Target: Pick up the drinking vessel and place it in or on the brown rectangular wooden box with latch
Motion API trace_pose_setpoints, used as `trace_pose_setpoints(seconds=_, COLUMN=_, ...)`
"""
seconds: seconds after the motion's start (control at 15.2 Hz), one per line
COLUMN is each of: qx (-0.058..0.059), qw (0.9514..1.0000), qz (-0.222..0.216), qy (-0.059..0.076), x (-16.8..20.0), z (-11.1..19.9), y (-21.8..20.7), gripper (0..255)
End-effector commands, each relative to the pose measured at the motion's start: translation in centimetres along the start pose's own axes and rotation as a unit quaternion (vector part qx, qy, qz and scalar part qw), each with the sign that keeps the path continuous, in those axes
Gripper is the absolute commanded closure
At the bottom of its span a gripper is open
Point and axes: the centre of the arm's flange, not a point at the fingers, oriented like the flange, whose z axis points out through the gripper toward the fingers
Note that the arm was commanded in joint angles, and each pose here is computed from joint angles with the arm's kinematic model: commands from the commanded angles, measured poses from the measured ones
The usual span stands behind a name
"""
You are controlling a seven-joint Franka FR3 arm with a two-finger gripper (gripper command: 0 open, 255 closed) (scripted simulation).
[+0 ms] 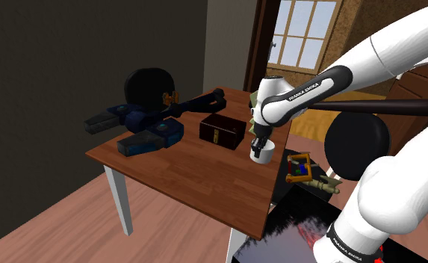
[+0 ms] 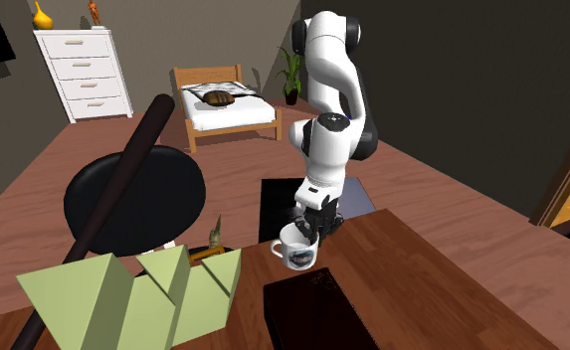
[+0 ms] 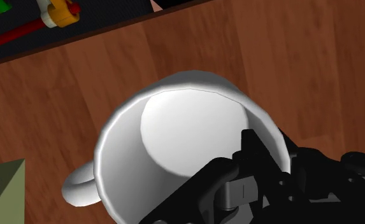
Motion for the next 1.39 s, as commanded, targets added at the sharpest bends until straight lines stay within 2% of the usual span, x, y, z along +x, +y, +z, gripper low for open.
trace_pose_setpoints(seconds=0.0, qx=0.0, qw=1.0, qz=0.0, qy=0.0, x=0.0, z=0.0, y=0.0, gripper=255)
trace_pose_setpoints(seconds=0.2, qx=0.0, qw=1.0, qz=0.0, qy=0.0, x=0.0, z=0.0, y=0.0, gripper=255)
trace_pose_setpoints(seconds=1.32, qx=0.0, qw=1.0, qz=0.0, qy=0.0, x=-0.2, z=-8.9, y=0.4, gripper=255)
